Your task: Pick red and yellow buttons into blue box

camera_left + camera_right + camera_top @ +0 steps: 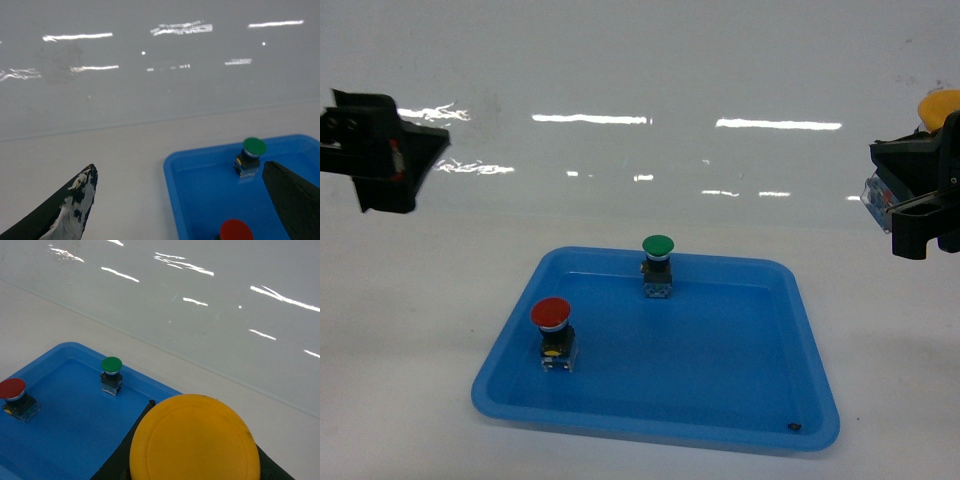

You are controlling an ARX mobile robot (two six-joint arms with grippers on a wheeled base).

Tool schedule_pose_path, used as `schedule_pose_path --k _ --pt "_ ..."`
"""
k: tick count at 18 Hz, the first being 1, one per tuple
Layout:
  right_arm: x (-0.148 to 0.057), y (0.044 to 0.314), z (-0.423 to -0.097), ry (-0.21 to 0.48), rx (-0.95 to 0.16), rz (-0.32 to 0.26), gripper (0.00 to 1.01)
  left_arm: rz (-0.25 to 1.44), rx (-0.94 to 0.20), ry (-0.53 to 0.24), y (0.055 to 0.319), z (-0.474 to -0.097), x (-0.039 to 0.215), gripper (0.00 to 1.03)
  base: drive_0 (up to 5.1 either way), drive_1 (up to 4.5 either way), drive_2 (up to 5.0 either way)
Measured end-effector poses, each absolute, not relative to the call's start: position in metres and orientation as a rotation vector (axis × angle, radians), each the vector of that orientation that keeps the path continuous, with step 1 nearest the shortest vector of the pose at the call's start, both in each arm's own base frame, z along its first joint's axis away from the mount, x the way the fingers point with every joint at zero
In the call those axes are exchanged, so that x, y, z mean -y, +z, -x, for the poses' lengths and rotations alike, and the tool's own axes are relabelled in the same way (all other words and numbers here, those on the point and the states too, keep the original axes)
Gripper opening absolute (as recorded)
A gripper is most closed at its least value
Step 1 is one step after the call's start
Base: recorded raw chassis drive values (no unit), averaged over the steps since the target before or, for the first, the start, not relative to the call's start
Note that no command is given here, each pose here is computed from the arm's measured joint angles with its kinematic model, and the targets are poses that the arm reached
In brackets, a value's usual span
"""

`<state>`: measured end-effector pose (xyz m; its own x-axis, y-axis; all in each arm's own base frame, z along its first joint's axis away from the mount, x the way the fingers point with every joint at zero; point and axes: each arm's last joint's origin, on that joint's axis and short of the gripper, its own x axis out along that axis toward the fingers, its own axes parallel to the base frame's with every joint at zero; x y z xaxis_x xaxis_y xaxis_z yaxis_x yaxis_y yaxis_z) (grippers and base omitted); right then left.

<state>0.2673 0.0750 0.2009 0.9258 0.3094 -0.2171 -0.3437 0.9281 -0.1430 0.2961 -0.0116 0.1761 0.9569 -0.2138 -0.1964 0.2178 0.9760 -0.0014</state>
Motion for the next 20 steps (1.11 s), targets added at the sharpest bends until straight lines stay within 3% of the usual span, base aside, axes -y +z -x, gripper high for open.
schedule_pose_path --k 5,9,14,17,20 --pt "-0.075 0.201 -0.267 0.336 -0.193 0.180 0.27 -0.058 -0.369 -0.228 0.131 -0.313 0.025 0.98 0.0 0.00 0.0" --pt "-0.075 0.201 -0.267 0.337 -0.193 0.180 0.27 -0.050 -0.381 -0.325 0.127 -0.311 0.048 0.98 0.0 0.00 0.0" --pt "-0.075 0.201 -0.267 0.336 -0.193 0.181 0.27 0.138 -0.479 -0.414 0.115 -0.313 0.055 0.98 0.0 0.00 0.0" --pt "-0.075 0.201 -0.267 0.337 -0.193 0.180 0.27 0.109 -0.476 -0.363 0.116 -0.316 0.056 0.98 0.0 0.00 0.0" --pt "-0.075 0.201 -0.267 0.337 -0.193 0.180 0.27 0.094 -0.474 -0.362 0.116 -0.316 0.056 0.98 0.0 0.00 0.0"
